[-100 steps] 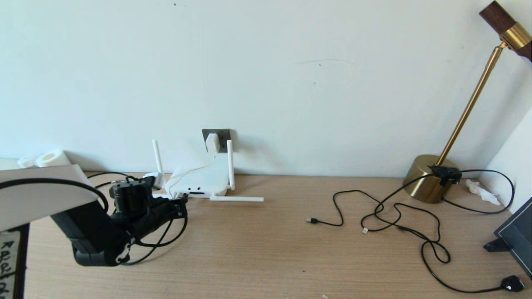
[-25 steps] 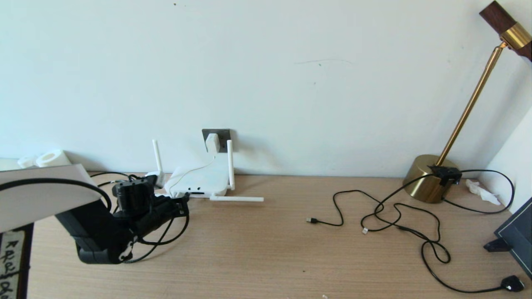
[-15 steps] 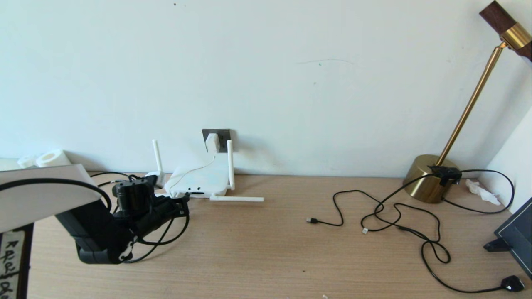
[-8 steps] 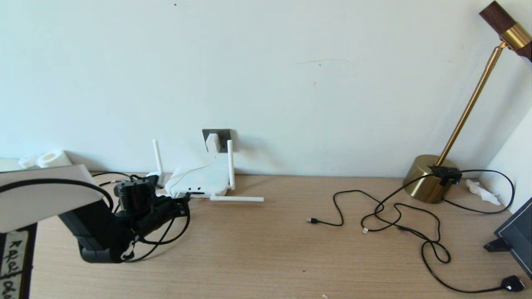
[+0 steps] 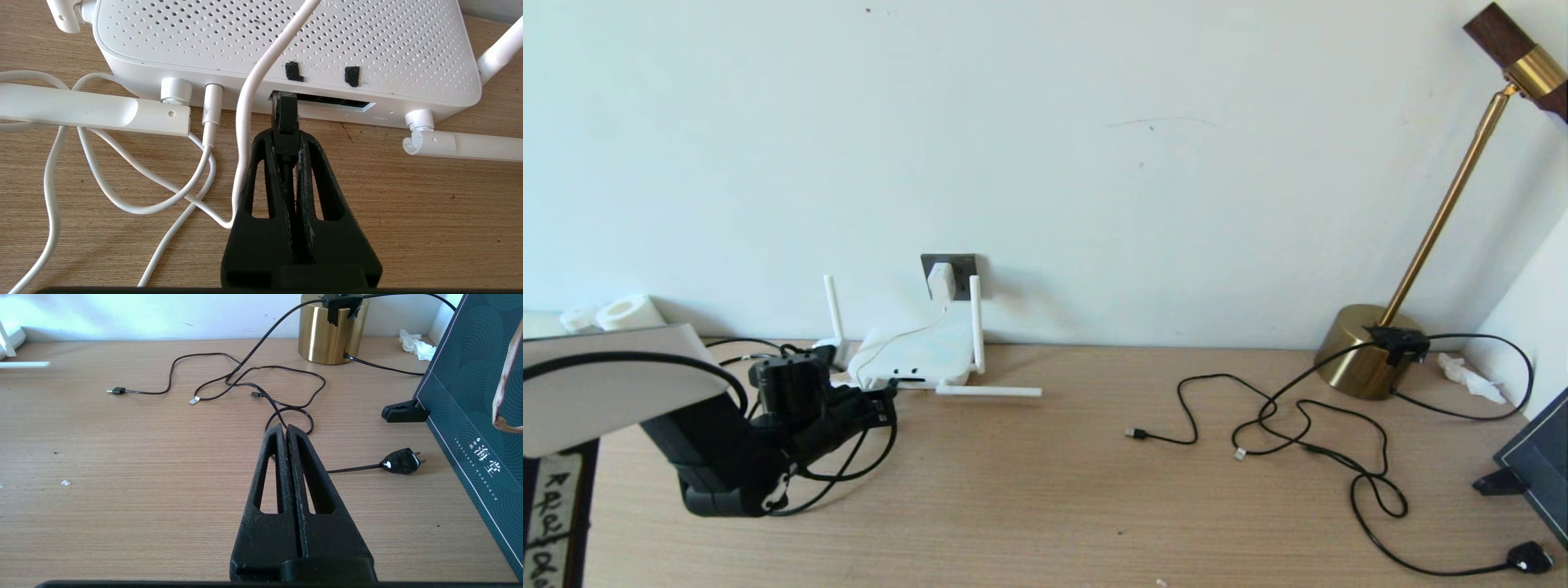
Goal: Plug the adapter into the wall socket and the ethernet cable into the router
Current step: Plug cable into router interface
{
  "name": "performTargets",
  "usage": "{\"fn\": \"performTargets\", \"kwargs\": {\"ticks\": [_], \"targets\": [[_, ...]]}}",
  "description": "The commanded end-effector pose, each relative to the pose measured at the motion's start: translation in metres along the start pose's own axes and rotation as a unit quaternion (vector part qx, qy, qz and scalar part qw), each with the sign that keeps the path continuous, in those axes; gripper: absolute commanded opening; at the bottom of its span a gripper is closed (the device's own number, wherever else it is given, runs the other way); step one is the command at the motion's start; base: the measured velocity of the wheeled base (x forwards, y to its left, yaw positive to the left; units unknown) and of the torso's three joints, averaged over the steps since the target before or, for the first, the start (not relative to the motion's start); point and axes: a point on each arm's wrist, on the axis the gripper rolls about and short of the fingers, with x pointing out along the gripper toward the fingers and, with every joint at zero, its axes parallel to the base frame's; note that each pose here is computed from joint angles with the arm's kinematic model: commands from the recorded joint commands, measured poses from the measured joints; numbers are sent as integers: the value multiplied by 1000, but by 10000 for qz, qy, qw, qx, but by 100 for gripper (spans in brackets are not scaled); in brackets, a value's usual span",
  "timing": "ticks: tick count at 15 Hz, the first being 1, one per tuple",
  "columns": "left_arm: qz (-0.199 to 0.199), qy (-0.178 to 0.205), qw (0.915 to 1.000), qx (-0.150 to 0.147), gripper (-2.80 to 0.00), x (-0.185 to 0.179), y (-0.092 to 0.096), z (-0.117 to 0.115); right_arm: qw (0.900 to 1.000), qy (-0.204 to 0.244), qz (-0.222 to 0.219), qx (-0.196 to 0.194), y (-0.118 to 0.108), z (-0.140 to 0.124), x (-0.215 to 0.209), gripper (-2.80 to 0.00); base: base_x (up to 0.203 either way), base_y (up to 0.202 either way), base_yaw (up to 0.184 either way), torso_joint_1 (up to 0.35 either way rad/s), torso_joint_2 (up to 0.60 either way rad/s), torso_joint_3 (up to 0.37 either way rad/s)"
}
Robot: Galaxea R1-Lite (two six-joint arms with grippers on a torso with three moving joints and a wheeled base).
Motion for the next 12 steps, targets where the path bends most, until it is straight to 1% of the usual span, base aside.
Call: {"fn": "performTargets", "kwargs": {"ticks": [1, 12], "targets": [[-7, -34, 10000, -1, -280, 0, 0, 1, 10000, -4, -8, 3, 0, 0, 0, -280, 0, 0, 0, 0, 0, 0], [-8, -49, 10000, 1, -280, 0, 0, 2, 10000, -4, -1, 3, 0, 0, 0, -280, 0, 0, 0, 0, 0, 0]]}}
